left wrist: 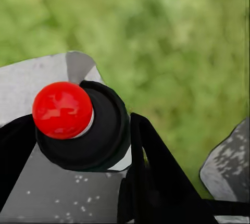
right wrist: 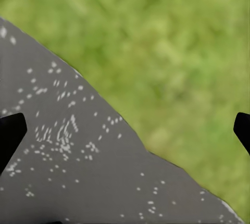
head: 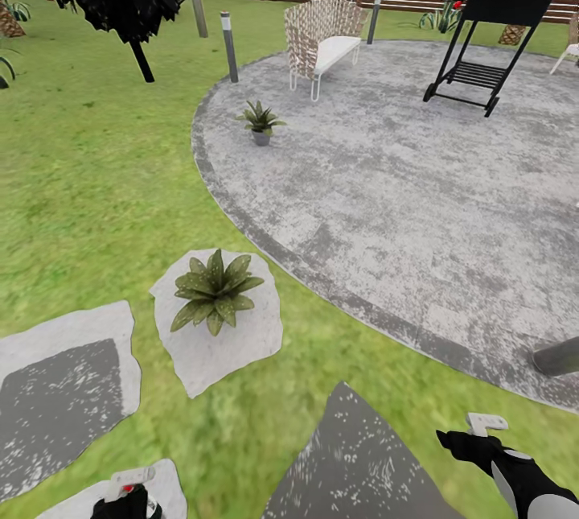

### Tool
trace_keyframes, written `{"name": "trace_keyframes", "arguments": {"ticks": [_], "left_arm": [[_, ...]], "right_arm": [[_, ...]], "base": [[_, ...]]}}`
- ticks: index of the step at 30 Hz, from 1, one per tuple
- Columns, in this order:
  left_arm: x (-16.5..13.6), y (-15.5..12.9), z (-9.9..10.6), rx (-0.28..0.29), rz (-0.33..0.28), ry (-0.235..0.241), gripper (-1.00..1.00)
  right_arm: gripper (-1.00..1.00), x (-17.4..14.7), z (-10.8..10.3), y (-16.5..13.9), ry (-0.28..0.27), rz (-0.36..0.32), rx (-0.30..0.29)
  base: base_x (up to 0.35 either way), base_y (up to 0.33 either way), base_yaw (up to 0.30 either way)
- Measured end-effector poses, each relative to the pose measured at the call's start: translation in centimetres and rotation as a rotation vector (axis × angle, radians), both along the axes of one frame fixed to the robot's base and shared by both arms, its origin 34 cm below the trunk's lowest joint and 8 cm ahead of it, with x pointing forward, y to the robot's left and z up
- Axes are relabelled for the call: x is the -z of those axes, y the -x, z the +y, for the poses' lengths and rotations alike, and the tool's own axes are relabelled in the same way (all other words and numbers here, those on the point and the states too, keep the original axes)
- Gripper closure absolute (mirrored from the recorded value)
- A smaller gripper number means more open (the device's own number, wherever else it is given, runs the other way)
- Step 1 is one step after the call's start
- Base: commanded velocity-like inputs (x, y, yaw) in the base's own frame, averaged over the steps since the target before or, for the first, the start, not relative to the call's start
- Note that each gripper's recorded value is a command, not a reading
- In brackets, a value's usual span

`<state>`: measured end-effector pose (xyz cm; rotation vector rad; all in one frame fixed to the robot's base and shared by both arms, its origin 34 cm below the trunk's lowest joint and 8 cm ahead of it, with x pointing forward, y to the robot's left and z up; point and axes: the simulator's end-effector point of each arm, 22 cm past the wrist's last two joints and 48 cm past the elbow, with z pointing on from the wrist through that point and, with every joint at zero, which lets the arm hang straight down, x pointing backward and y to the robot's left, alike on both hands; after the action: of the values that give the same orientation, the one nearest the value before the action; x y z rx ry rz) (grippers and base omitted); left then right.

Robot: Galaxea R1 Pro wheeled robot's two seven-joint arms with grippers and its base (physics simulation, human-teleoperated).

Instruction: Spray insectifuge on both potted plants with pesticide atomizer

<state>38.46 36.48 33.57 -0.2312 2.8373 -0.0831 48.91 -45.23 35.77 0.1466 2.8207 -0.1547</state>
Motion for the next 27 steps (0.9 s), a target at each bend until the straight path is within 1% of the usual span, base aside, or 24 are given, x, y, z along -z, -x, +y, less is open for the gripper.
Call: {"name": "trace_keyframes", "arguments": {"ticks": [1, 4, 8, 11, 13, 14, 16, 17, 19, 21, 27], "left_arm": [[0.1, 0.3, -0.6, -0.001, 0.003, 0.012, 1.0], [0.1, 0.4, -1.0, -0.002, 0.003, 0.023, 1.0], [-0.1, 0.2, -1.0, -0.002, -0.003, 0.023, 1.0], [-0.3, -0.1, -0.3, -0.004, -0.009, 0.01, 1.0], [-0.5, -0.5, 0.7, -0.006, -0.022, -0.021, 1.0], [-0.7, -0.9, 1.1, -0.003, -0.042, -0.043, 1.0], [-1.4, -2.4, 2.4, 0.01, -0.111, -0.106, 1.0], [-1.9, -3.2, 3.3, 0.014, -0.152, -0.152, 1.0], [-2.3, -3.8, 3.9, 0.017, -0.182, -0.189, 1.0], [-2.6, -4.2, 4.1, 0.018, -0.197, -0.205, 1.0], [-2.9, -4.6, 4.2, 0.017, -0.211, -0.213, 1.0]], "right_arm": [[-1.0, -0.1, 0.0, -0.1, 0.0, -0.002, 0.0], [-1.0, -0.2, 0.0, -0.2, 0.0, -0.006, 0.0], [-1.0, -0.4, 0.0, -0.4, -0.001, -0.012, 0.0], [-1.0, -0.6, 0.0, -0.6, -0.001, -0.016, 0.0], [-1.0, -0.7, 0.0, -0.7, -0.001, -0.02, 0.0], [-1.0, -0.8, 0.0, -0.8, -0.001, -0.021, 0.0], [-1.0, -0.9, 0.0, -0.9, -0.001, -0.024, 0.0], [-1.0, -0.9, 0.1, -1.0, -0.001, -0.026, 0.0], [-1.0, -1.1, 0.0, -1.1, -0.001, -0.029, 0.0], [-1.0, -1.2, 0.0, -1.2, 0.0, -0.032, 0.001], [-1.0, -1.5, 0.0, -1.5, -0.001, -0.041, 0.001]], "base": [[0.0, 0.0, 0.0], [0.0, 0.0, 0.0], [0.0, 0.0, 0.0], [0.0, 0.0, 0.0], [0.0, 0.0, 0.0], [0.0, 0.0, 0.0], [0.0, 0.0, 0.0], [0.0, 0.0, 0.0], [0.0, 0.0, 0.0], [0.0, 0.0, 0.0], [0.0, 0.0, 0.0]]}}
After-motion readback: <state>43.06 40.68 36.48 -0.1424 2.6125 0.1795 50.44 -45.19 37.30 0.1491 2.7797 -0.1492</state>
